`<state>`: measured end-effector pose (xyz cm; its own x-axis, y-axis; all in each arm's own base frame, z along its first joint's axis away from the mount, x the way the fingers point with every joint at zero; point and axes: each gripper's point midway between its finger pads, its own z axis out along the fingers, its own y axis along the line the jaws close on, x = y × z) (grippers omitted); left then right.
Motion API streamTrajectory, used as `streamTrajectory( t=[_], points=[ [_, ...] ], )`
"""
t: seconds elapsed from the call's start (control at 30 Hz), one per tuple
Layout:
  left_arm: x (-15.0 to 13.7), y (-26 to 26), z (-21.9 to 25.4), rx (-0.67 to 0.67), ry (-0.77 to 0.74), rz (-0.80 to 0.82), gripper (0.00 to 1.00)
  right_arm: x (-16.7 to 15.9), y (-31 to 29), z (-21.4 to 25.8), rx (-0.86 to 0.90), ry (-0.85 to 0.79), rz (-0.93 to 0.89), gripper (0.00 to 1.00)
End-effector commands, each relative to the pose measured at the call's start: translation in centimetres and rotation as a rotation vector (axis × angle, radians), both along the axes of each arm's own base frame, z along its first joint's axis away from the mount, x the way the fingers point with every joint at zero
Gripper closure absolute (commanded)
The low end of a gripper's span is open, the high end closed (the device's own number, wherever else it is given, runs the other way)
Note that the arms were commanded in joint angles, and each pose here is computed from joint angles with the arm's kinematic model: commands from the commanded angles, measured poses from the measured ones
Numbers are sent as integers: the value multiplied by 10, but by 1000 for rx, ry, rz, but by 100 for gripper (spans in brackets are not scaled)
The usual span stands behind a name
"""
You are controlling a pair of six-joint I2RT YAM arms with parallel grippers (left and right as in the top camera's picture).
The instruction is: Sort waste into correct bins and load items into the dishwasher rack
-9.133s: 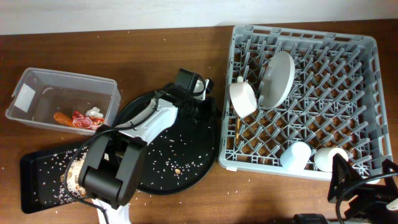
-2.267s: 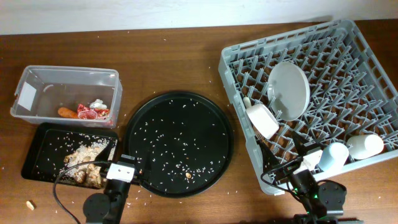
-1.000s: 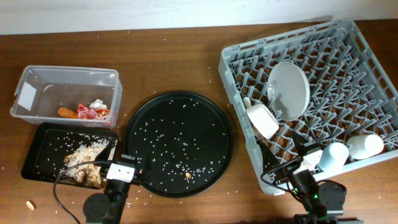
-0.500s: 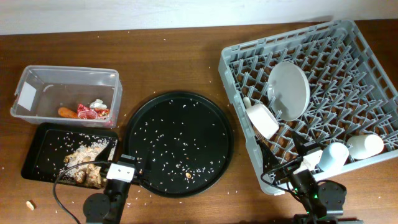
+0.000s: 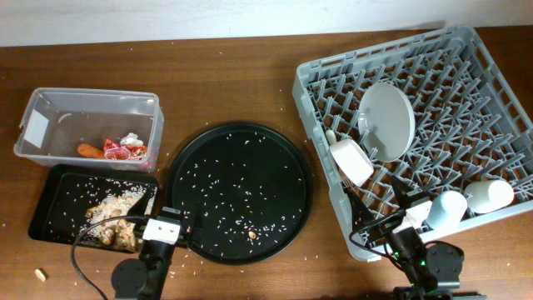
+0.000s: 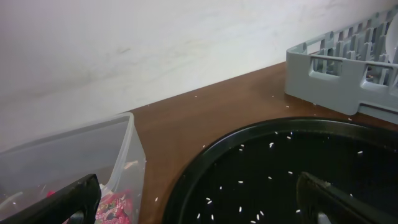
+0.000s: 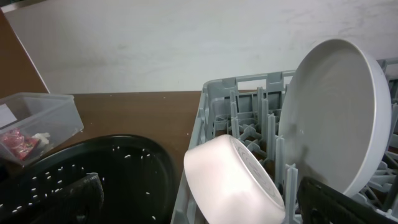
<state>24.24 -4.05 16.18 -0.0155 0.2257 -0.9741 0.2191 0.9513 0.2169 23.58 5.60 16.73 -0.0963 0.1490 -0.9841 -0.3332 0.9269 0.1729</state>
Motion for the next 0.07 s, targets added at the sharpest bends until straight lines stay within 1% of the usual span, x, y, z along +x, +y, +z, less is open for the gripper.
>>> streamTrajectory(
  t=[0.0, 0.03],
  points=[
    [0, 0, -1, 11, -7, -1, 0, 0, 1, -3, 1, 3, 9, 1],
    [0, 0, -1, 11, -7, -1, 1, 0, 1, -3, 1, 3, 9, 1]
  ],
)
